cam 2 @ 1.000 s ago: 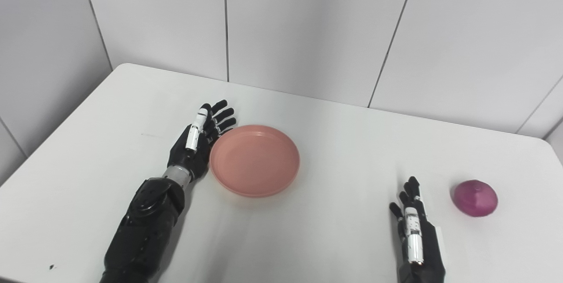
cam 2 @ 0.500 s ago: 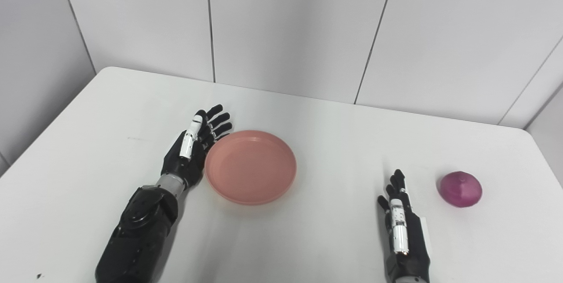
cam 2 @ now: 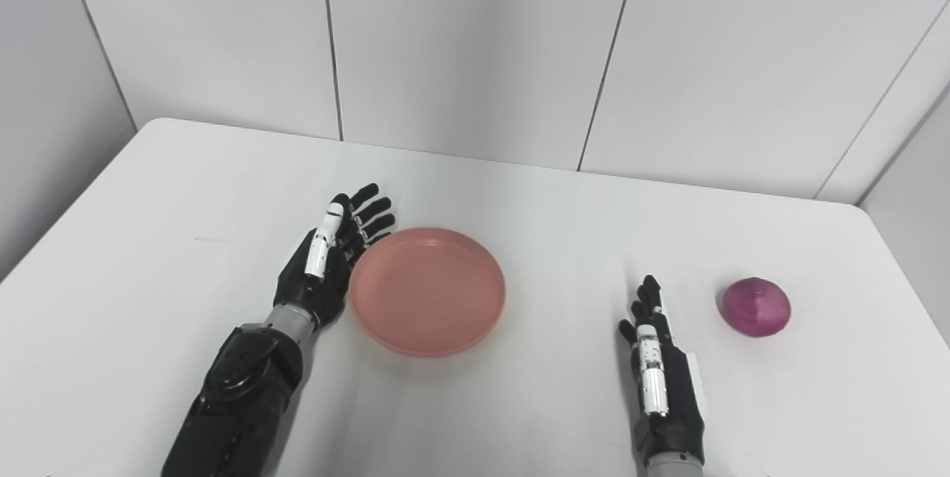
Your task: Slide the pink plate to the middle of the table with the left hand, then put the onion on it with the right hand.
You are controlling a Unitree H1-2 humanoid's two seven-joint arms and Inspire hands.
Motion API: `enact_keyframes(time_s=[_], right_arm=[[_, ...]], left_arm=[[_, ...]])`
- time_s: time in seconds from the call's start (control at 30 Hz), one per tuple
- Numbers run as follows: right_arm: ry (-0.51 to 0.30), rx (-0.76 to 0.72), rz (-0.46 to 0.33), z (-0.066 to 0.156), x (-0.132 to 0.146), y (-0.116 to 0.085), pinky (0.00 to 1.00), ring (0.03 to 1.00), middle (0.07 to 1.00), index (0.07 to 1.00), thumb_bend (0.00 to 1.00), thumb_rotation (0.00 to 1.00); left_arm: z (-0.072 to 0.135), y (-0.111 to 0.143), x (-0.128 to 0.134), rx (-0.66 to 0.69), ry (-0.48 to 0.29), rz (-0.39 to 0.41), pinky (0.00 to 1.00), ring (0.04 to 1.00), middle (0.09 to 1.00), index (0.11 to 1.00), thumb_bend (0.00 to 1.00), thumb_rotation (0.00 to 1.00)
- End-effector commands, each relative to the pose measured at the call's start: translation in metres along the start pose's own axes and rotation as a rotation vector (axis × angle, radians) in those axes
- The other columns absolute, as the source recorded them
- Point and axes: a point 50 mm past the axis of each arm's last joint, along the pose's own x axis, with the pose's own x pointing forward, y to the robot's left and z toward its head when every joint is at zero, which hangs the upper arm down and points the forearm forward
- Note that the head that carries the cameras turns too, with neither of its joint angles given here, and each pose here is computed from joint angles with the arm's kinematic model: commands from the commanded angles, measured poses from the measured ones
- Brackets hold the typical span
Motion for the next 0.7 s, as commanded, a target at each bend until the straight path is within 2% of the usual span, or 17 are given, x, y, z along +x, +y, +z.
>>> enact_keyframes(time_s=[0.0, 0.4, 0.67], right_arm=[[-0.011, 0.007, 0.021, 0.001, 0.004, 0.006, 1.00, 1.000, 1.000, 1.000, 0.19, 1.00], [-0.009, 0.008, 0.019, 0.002, 0.005, 0.010, 1.00, 1.000, 1.000, 1.000, 0.22, 1.00], [-0.009, 0.016, 0.016, 0.003, 0.005, 0.012, 1.00, 1.000, 1.000, 1.000, 0.24, 1.00]], left_arm=[[-0.007, -0.010, -0.003, -0.014, 0.037, -0.011, 0.86, 0.876, 0.881, 0.864, 0.41, 1.00], [-0.007, -0.030, -0.007, -0.054, 0.038, -0.040, 0.88, 0.887, 0.896, 0.873, 0.38, 1.00], [-0.008, -0.040, -0.008, -0.054, 0.041, -0.094, 0.91, 0.918, 0.924, 0.900, 0.40, 1.00]])
